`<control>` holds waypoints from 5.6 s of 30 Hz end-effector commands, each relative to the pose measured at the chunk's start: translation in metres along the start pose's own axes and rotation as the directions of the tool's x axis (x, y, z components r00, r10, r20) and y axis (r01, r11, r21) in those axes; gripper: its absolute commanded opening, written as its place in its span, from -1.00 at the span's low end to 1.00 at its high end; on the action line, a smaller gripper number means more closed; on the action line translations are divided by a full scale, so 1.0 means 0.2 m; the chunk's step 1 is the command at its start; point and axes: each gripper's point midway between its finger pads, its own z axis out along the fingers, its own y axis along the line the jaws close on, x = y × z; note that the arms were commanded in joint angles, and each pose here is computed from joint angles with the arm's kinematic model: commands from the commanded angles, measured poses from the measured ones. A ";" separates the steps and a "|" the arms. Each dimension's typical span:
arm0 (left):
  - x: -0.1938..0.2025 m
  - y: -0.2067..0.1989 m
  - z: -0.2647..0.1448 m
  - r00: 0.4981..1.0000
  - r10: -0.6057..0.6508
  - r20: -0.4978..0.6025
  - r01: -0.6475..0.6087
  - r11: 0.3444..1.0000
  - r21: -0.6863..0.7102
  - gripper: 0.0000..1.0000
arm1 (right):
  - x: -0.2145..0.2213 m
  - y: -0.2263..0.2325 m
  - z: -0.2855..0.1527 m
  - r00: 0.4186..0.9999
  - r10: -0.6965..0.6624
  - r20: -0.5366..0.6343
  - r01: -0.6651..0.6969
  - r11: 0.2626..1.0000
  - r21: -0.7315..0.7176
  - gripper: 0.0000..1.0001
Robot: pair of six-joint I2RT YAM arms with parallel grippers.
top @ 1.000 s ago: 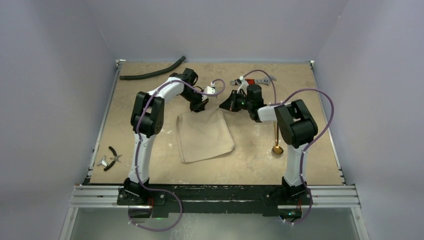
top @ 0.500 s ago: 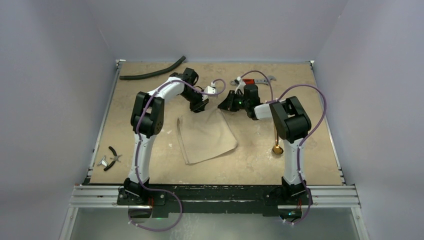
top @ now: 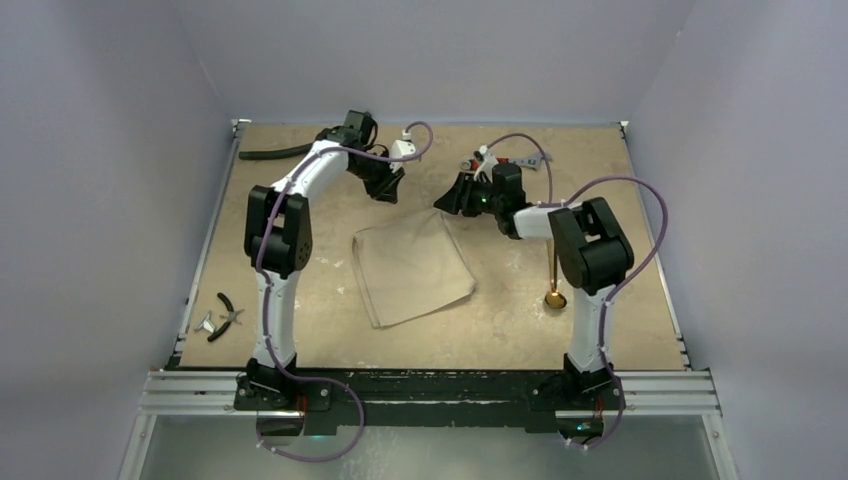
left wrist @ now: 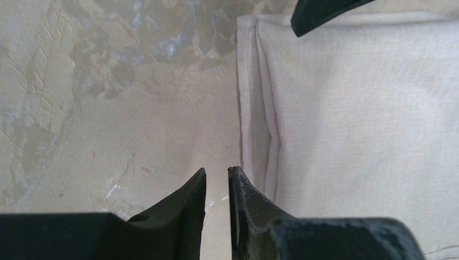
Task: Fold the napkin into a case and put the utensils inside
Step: Smooth out the lower triangle-folded napkin at the center of the board.
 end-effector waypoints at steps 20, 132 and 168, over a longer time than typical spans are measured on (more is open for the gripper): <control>-0.09 -0.08 0.21 0.996 -0.007 0.089 0.016 0.995 -0.101 -0.70 | 0.20 0.15 -0.13 0.997 0.069 -0.028 -0.072 0.989 -0.131 -1.00; 0.08 -0.24 -0.42 0.985 -0.152 0.078 0.165 0.965 -0.206 -0.70 | -0.12 0.23 -0.07 0.991 0.009 0.133 -0.021 0.996 0.091 -0.39; 0.37 -0.11 0.06 0.984 -0.140 -0.112 0.104 0.953 -0.284 -0.79 | 0.99 0.24 -0.64 0.890 0.348 -0.294 -0.373 0.927 -0.031 -1.00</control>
